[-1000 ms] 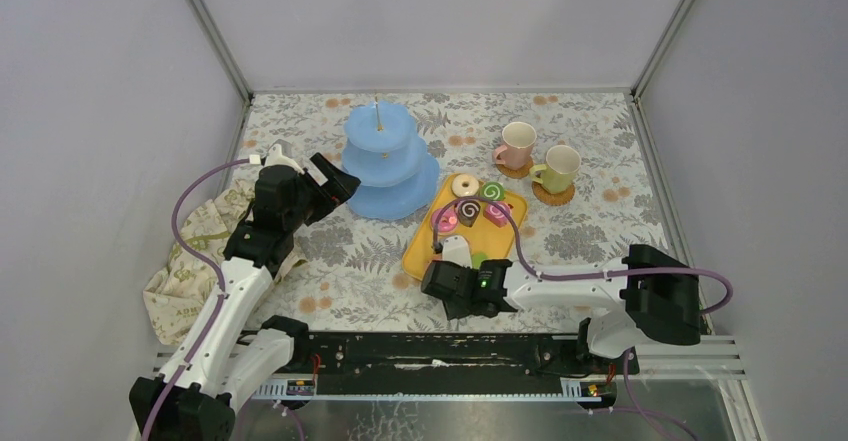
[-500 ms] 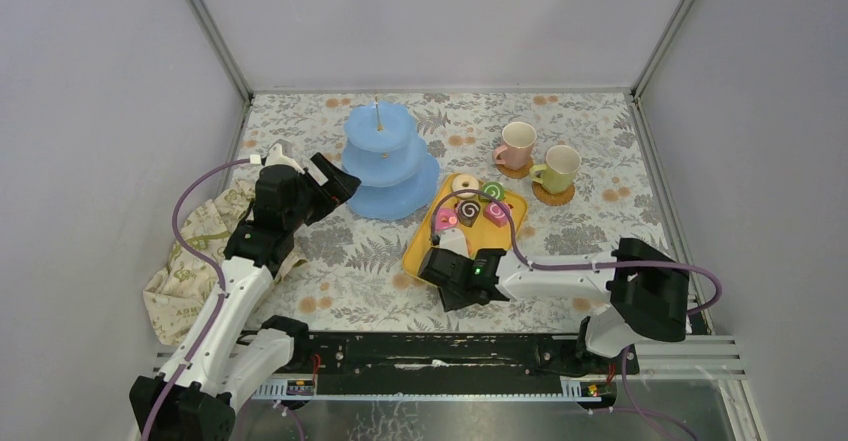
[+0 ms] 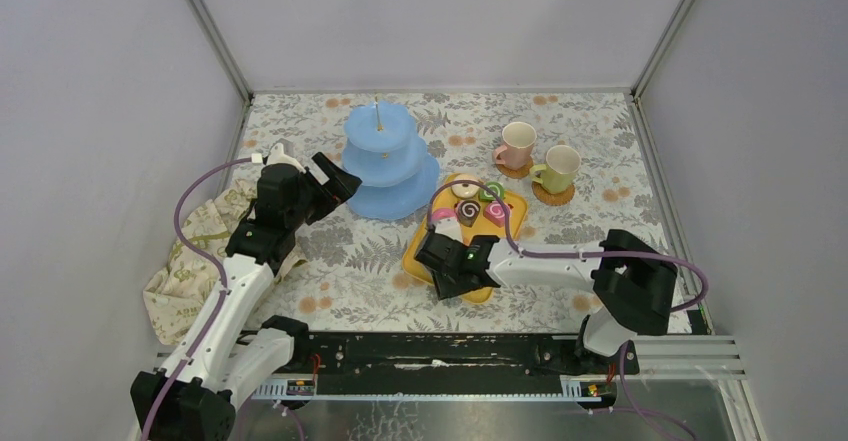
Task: Serve the afternoon tea
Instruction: Pick up the desert from the tray.
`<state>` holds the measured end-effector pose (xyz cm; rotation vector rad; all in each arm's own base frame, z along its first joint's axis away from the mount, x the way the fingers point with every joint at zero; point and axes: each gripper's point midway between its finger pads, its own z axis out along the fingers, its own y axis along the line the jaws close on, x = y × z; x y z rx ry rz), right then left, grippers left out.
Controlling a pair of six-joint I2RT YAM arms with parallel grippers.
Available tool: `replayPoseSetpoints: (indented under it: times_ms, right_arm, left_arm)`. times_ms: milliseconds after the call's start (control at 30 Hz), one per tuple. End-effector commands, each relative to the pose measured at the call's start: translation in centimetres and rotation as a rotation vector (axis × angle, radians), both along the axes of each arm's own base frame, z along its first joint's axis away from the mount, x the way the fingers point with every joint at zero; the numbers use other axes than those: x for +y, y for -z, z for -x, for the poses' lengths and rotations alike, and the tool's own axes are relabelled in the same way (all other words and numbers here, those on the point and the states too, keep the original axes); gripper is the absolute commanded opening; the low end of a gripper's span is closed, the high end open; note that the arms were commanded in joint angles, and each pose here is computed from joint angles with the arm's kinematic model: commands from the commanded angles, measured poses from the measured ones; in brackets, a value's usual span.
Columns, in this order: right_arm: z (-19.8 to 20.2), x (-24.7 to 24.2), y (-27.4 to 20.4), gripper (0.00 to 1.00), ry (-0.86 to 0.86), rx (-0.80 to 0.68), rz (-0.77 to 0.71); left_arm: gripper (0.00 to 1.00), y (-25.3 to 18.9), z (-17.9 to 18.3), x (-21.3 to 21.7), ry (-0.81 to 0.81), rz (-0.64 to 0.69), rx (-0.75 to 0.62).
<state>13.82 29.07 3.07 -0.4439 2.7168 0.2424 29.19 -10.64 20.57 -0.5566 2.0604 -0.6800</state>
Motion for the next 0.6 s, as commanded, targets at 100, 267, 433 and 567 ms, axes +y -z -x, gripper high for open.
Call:
replayPoseSetpoints:
  times_ms: [100, 267, 433, 567]
  right_arm:
    - [-1.9, 1.9, -1.2, 0.42, -0.011, -0.018, -0.043]
    - [-2.5, 2.1, -1.0, 0.43, 0.000, -0.020, -0.049]
    - [-3.1, 2.1, -0.3, 0.44, 0.007, -0.011, -0.044]
    - [-3.5, 2.1, 0.0, 0.45, 0.013, -0.006, -0.047]
  left_arm:
    - [1.00, -1.8, -0.9, -0.4, 0.013, 0.016, -0.073]
    - [1.00, -1.6, -1.0, -0.4, 0.014, 0.017, -0.067]
    - [1.00, -1.6, -1.1, -0.4, 0.012, 0.016, -0.067]
    - [1.00, -1.4, -1.1, -0.4, 0.011, 0.014, -0.061]
